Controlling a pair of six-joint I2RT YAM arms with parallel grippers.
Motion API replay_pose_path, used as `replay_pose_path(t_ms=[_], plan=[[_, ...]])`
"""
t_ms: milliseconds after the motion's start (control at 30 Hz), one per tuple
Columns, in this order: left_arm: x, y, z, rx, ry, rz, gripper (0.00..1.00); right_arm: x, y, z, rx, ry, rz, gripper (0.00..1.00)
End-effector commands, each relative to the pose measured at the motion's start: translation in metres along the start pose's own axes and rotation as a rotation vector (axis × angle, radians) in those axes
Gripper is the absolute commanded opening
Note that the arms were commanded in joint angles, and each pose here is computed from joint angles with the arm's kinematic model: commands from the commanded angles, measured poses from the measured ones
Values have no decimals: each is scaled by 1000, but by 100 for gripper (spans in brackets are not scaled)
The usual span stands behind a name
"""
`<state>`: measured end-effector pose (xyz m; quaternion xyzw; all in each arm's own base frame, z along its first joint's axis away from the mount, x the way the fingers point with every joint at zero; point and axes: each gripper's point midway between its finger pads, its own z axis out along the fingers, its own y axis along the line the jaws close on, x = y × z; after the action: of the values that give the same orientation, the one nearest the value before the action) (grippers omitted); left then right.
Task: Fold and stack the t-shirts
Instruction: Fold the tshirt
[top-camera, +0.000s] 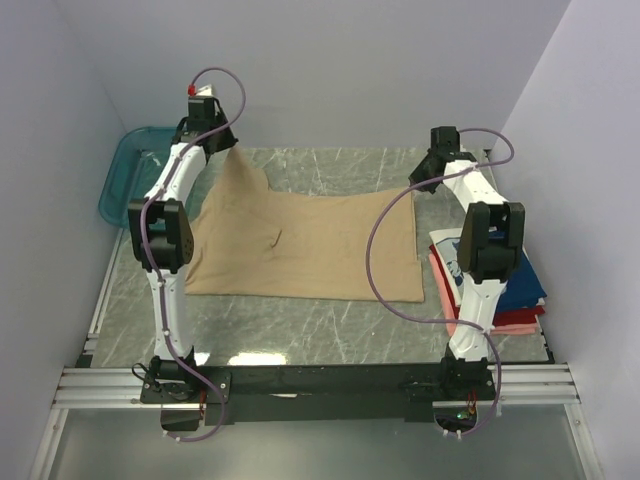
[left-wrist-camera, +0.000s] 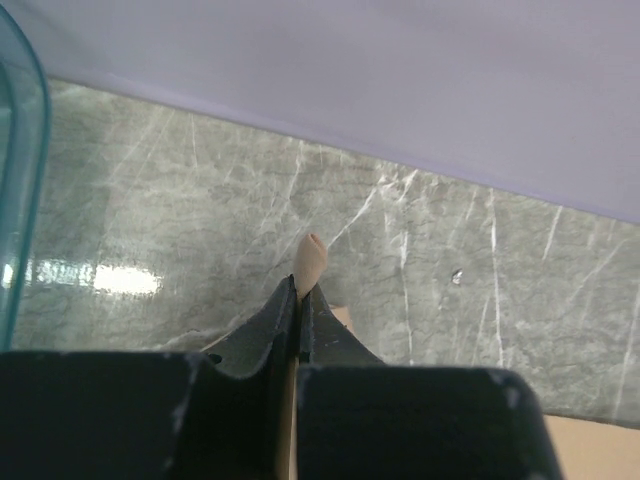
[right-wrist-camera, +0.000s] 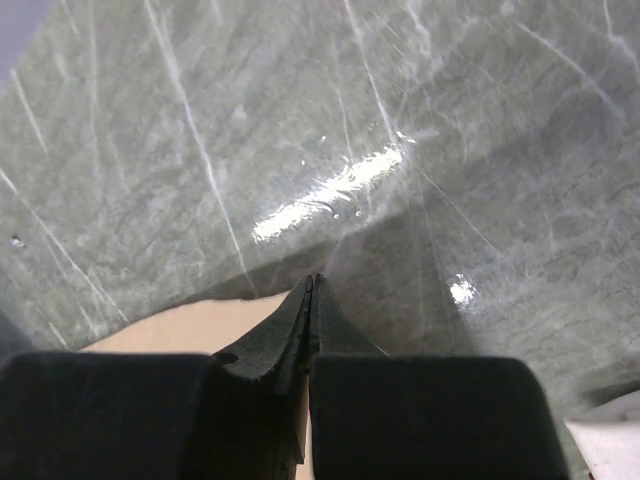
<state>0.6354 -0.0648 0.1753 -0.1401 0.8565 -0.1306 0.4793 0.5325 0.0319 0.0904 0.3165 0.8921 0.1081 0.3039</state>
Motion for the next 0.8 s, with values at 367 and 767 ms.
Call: replay_pose_path(t_ms=[367,767], plan=[[-42,-7,-69,-4,-92,-41,0,-9,-23,-32,-25,-75,7,0],[21,32,-128,-175,0,-188,0,39,-46,-56,-76,-48,48,0]])
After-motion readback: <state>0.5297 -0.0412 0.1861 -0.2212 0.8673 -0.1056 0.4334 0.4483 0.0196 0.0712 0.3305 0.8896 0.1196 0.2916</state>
